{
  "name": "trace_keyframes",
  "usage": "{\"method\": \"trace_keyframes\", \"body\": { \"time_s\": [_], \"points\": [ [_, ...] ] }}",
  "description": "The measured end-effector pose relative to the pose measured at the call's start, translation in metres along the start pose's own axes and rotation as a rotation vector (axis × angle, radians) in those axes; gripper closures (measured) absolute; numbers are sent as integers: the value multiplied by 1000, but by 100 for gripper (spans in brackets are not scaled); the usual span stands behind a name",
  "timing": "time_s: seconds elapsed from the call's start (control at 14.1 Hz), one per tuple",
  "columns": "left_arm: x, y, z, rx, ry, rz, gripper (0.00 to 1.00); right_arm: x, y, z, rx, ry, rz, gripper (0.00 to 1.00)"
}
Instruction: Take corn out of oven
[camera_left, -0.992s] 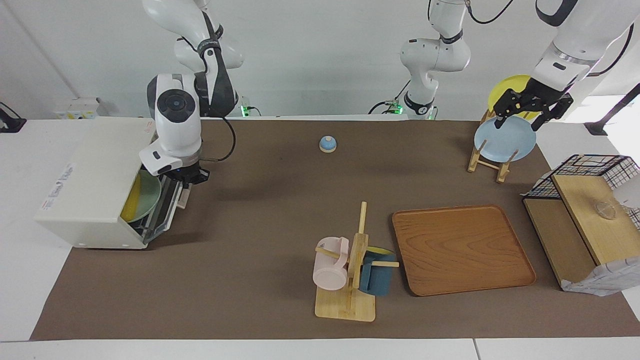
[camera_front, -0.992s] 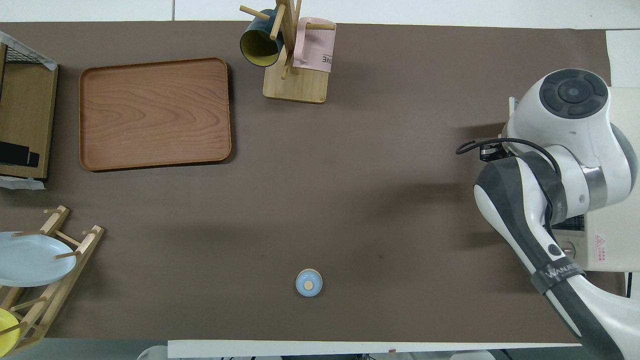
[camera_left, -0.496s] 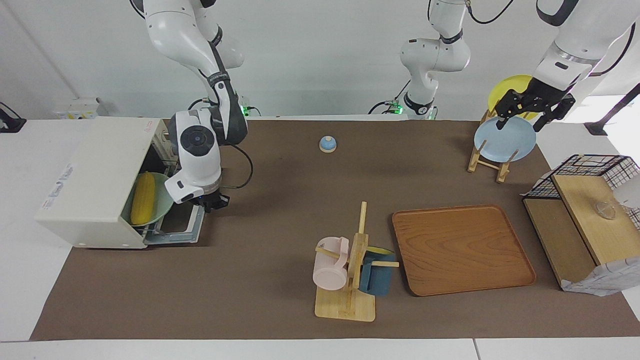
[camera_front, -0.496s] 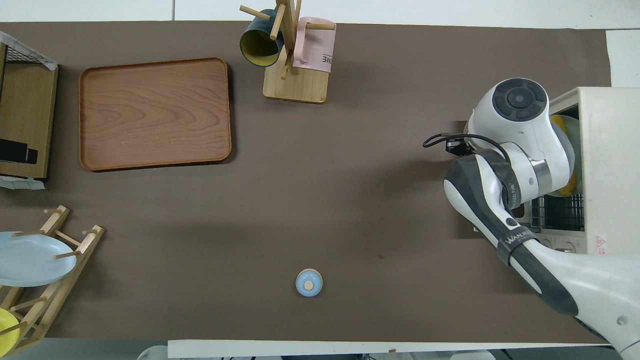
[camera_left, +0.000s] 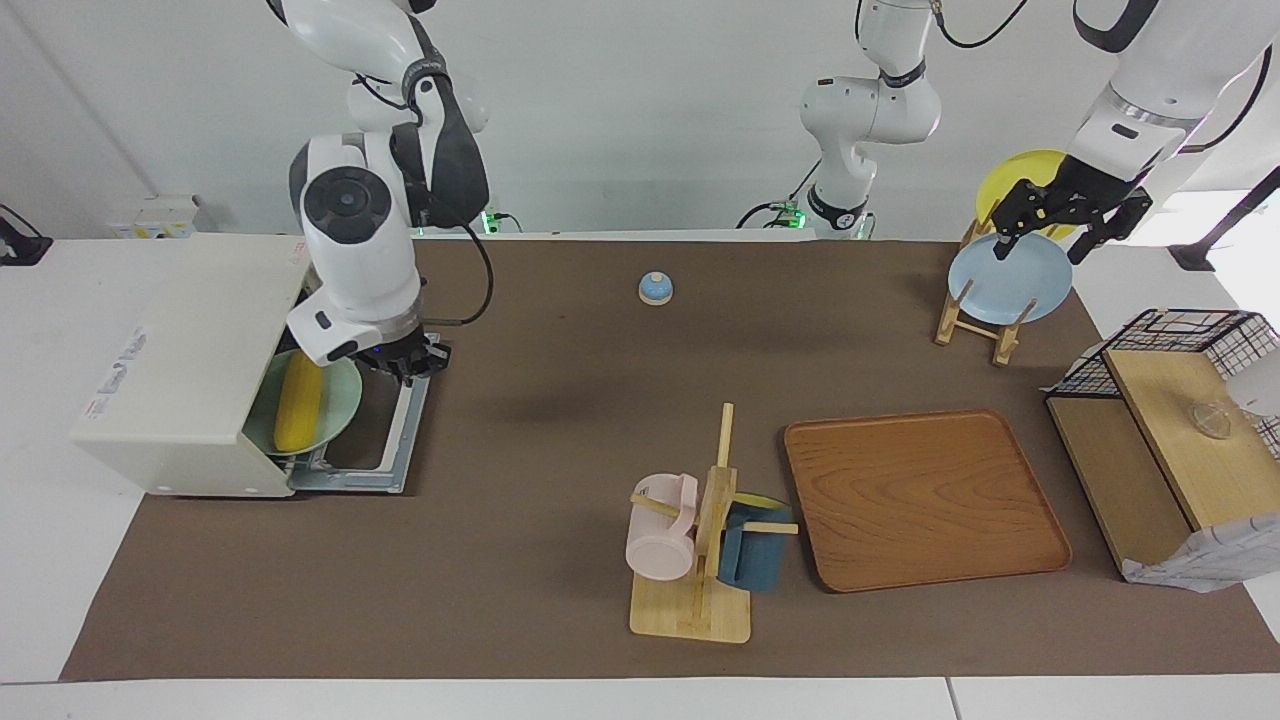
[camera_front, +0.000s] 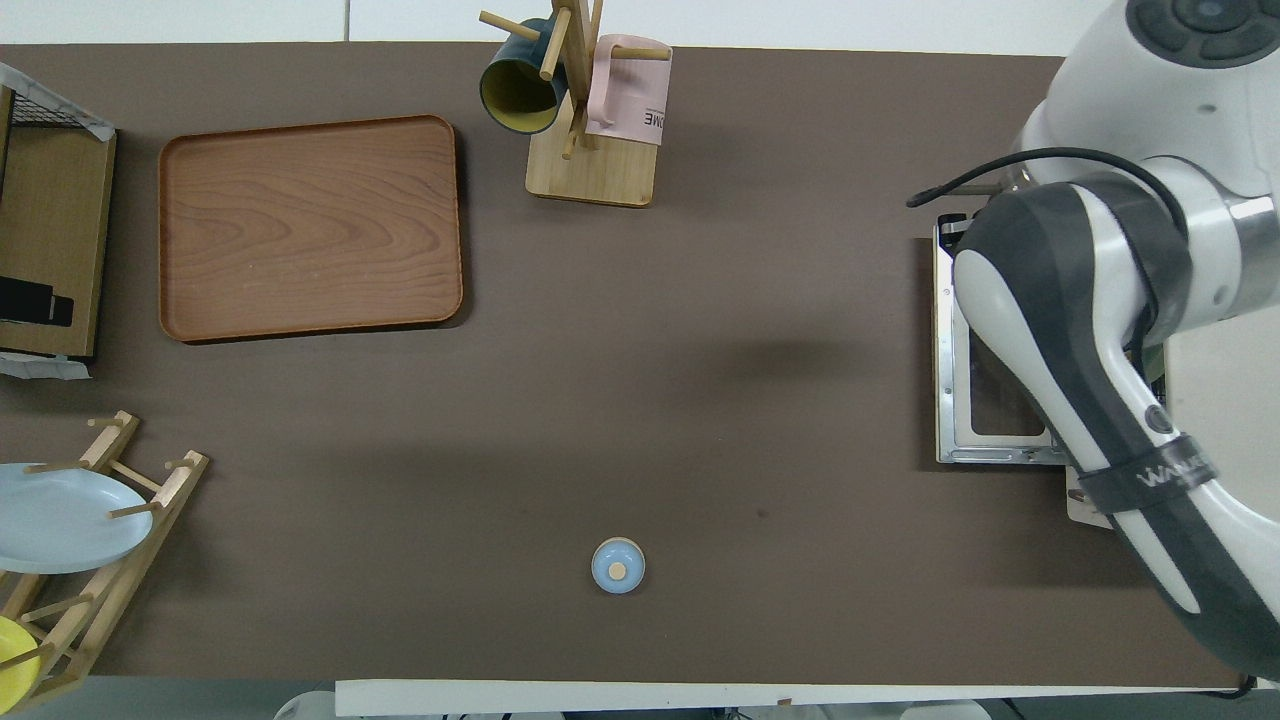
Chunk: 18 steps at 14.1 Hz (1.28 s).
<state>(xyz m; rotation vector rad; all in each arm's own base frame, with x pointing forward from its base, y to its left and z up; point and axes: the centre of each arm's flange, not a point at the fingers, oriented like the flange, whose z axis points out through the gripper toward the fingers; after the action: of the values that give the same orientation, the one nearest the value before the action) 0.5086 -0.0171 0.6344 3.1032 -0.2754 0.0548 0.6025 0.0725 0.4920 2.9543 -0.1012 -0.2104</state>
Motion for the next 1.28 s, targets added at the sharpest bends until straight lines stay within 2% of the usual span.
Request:
{"method": "trace_keyframes", "body": {
  "time_s": [0.21, 0.5, 0.64, 0.92, 0.99, 1.28],
  "points": [
    [0, 0, 0, 0, 1, 0, 0, 5, 34, 31, 7, -22, -28, 36],
    [1, 0, 5, 1, 5, 0, 0, -2, 50, 91, 21, 21, -59, 40],
    [2, 0, 7, 0, 4, 0, 0, -13, 51, 99, 6, 17, -66, 43],
    [-1, 0, 11, -2, -4, 1, 0, -29, 54, 113, -86, 32, -114, 44],
    [-2, 0, 11, -3, -4, 1, 0, -31, 53, 116, -87, 39, -119, 48],
    [-6, 0, 13, -6, -9, 1, 0, -33, 46, 136, -73, 79, -141, 52]
  ]
}}
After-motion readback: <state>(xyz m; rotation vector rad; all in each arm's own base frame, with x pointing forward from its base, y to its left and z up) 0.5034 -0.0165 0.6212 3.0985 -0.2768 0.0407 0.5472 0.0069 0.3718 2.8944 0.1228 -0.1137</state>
